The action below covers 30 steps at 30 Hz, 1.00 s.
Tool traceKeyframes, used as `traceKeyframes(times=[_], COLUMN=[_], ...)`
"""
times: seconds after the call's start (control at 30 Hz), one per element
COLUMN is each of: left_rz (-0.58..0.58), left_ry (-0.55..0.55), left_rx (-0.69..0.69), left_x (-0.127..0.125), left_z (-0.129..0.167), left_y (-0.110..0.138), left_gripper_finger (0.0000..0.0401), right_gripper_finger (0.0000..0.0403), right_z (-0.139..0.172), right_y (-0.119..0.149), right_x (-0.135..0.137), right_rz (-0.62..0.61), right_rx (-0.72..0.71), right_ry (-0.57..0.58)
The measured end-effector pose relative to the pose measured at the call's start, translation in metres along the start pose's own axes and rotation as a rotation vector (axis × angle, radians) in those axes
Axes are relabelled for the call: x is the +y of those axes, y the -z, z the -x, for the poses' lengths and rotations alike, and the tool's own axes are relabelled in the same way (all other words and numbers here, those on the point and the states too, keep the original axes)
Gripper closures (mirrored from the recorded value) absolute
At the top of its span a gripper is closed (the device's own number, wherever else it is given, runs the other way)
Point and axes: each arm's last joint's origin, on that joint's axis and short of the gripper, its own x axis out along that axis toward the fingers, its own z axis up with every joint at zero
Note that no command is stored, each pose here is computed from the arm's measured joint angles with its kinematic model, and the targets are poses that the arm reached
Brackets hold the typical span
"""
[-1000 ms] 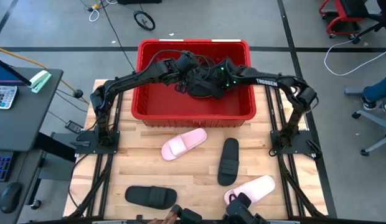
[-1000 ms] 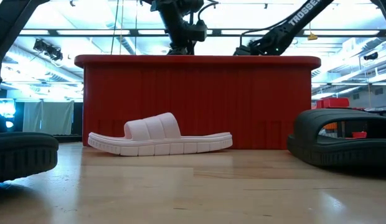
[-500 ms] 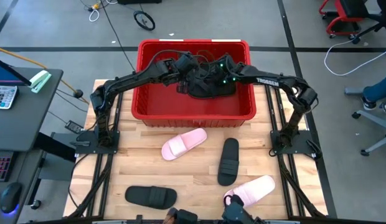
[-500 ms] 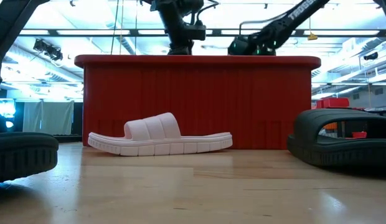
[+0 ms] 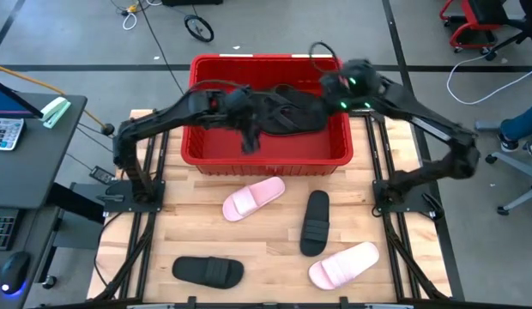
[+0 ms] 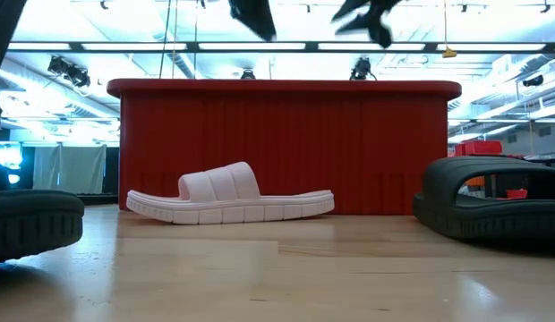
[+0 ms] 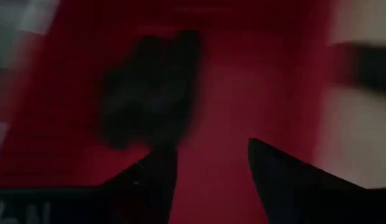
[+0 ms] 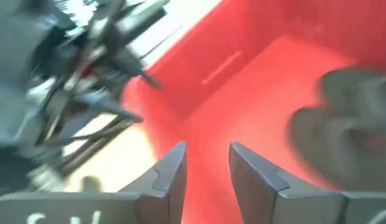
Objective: Pick and place slides into bin
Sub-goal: Put the right black slide into the red bin
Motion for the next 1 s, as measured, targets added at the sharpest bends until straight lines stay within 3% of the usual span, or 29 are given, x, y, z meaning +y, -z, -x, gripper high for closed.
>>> traceKeyframes(times=[0.1,0.17,0.27,0.47,0.77,1.0], left_rz=[0.114,0.18,0.18,0.229,0.305,0.322], left_ry=[0.201,0.269,0.308,0.327,0.38,0.371], left_rx=[-0.008,-0.006,0.057,0.275,0.324,0.38], left_x=[-0.016,-0.026,-0.043,-0.081,-0.145,-0.171], left_z=[0.018,0.025,0.033,0.035,0.038,0.031], left_y=[0.002,0.002,0.008,0.024,0.027,0.032], left_gripper_finger=[0.0212,0.0215,0.022,0.0231,0.0244,0.0255], right_gripper_finger=[0.0283,0.0284,0.0284,0.0284,0.0284,0.0283], right_z=[0.021,0.029,0.033,0.025,-0.01,-0.038], right_y=[0.027,0.048,0.08,0.144,0.237,0.278], right_x=[0.034,0.054,0.081,0.109,0.109,0.086], right_rz=[0.01,0.027,0.05,0.077,0.137,0.295], right_rx=[0.087,0.141,0.218,0.371,0.669,0.777], right_ry=[-0.089,-0.133,-0.193,-0.17,-0.052,0.033])
